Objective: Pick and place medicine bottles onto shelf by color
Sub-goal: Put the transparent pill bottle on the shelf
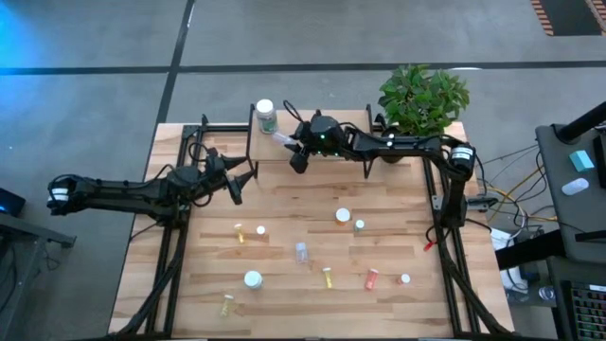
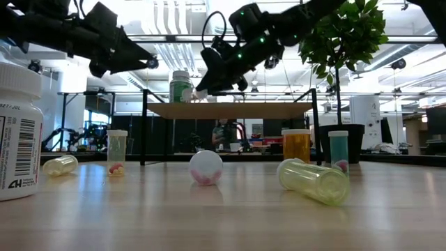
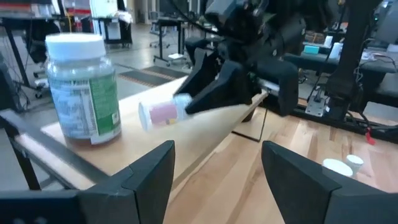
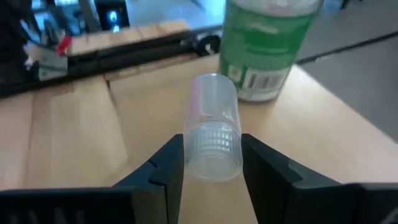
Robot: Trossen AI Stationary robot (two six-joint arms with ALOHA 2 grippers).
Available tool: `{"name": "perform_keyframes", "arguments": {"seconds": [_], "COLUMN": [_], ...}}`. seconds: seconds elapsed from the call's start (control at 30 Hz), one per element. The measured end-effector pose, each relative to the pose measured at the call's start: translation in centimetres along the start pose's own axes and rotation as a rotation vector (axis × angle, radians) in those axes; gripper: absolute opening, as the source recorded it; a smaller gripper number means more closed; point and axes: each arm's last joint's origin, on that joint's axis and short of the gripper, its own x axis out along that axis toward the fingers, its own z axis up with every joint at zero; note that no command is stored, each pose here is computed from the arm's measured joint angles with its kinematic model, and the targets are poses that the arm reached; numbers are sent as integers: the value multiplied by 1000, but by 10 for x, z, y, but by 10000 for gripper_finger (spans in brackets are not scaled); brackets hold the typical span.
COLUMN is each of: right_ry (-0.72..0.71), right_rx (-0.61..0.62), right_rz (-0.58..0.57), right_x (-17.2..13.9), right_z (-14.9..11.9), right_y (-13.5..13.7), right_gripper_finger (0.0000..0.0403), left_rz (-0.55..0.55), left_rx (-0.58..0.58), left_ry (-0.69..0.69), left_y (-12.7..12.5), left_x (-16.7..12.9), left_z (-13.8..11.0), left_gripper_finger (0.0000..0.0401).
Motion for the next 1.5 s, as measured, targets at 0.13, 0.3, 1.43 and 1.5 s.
{"name": "perform_keyframes", "arguments": {"seconds": [0.13, 0.3, 1.43, 1.5], "right_ry": [29, 26, 38, 39], "right_rx": [-22, -49, -17, -17], "right_rz": [22, 38, 172, 173], "right_x": [-3, -6, -7, -7], "right_z": [10, 18, 17, 17], "right_y": [8, 14, 25, 25], "right_gripper_finger": [134, 135, 137, 137], "left_rz": [-3, -2, 227, 231], "left_rx": [62, 186, 951, 961], "left_ry": [24, 43, 324, 342], "left_y": [-3, -9, -41, -41], "left_x": [5, 15, 100, 100], "left_z": [0, 8, 8, 6], "left_gripper_finger": [224, 224, 224, 224]}}
